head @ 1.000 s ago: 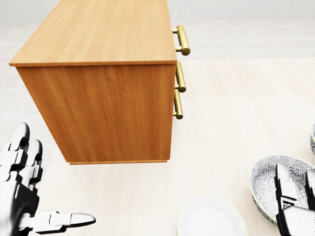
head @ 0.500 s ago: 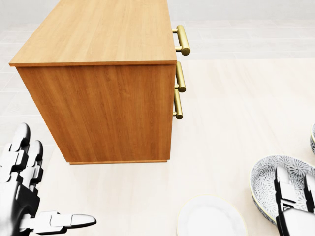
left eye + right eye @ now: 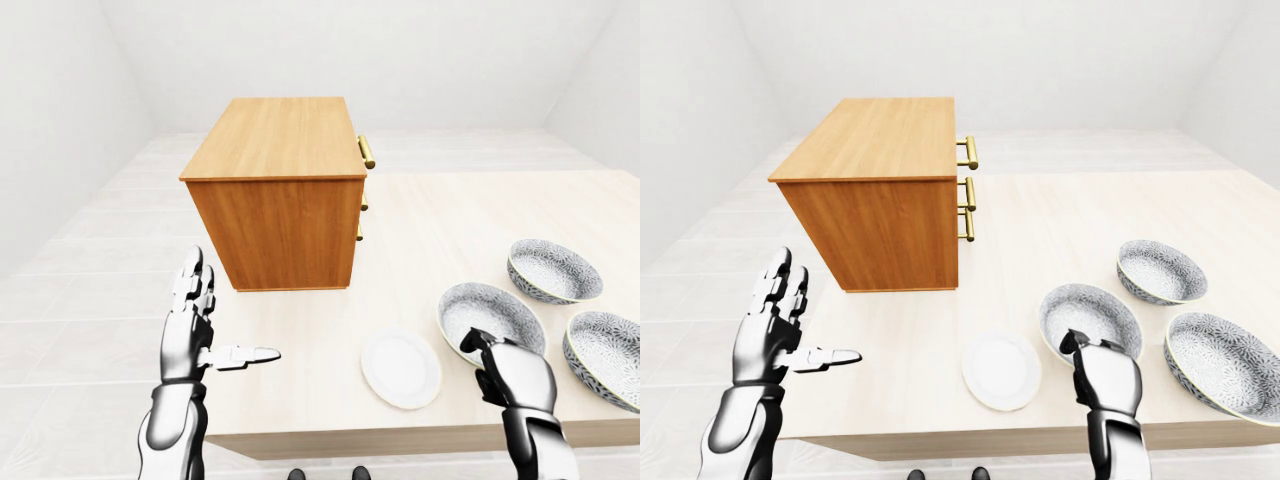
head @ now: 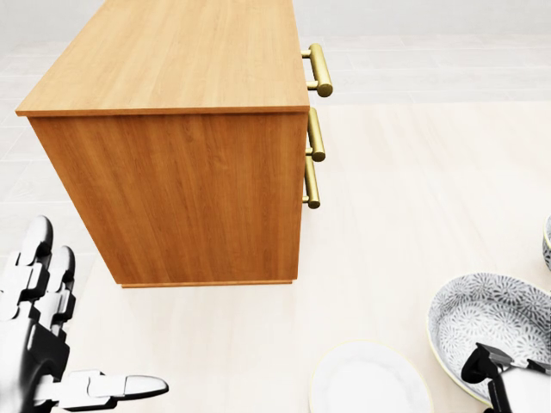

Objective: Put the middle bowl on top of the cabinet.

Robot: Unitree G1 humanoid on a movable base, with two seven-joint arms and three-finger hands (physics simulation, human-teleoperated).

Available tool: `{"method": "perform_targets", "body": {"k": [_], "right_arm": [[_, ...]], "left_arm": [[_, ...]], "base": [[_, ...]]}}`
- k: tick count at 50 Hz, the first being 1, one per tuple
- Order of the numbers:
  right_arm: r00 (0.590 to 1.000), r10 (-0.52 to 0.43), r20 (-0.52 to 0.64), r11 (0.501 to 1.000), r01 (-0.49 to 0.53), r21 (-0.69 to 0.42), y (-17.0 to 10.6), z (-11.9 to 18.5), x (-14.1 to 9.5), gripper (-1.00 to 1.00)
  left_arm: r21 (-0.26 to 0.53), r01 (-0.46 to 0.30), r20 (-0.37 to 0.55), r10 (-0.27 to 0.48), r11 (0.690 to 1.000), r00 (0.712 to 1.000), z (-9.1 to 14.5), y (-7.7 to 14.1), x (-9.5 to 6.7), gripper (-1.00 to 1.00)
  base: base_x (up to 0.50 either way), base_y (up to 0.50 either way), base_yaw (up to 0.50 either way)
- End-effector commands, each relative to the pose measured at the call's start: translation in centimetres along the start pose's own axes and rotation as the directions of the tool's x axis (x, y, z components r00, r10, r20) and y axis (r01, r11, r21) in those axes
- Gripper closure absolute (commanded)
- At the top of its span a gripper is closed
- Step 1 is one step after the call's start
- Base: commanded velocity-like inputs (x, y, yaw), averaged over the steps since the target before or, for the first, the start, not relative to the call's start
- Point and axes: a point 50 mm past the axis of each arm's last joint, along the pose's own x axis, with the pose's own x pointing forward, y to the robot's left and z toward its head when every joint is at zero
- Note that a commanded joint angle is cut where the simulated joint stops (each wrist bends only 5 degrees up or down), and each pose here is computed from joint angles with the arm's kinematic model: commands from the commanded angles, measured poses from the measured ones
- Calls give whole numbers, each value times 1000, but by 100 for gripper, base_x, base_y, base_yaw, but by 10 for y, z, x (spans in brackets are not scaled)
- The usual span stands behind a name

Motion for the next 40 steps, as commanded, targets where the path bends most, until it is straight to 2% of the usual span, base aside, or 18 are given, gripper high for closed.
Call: {"method": "perform_targets", "body": {"k": [1,7,17,18,19,34,40], "right_arm": [[1000,-9,-9,1000,9,0,-3,-2,-2,36],[1000,-13,-12,1000,13,-2,-5,-2,-3,55],[1000,-21,-18,1000,21,-3,-9,-2,-4,76],[1000,-24,-19,1000,24,-2,-11,-2,-4,91],[1000,-24,-20,1000,24,-2,-11,-2,-4,98],[999,-45,-25,999,45,0,-21,-1,-4,100],[997,-70,-21,997,71,17,-34,2,-2,100]], "left_arm": [[2,-1,2,1,1000,1000,2,0,-1,-100],[3,-1,3,1,1000,1000,2,0,-1,-100],[2,0,5,0,1000,1000,3,0,-1,-100],[2,0,5,0,1000,1000,3,0,-1,-100],[2,0,6,0,1000,1000,3,0,-1,-100],[-2,0,5,0,1000,1000,1,1,-1,-100],[-3,0,3,0,1000,1000,0,2,-1,-100]], "base": [[0,0,0],[0,0,0],[0,0,0],[0,0,0],[0,0,0],[0,0,0],[0,0,0]]}}
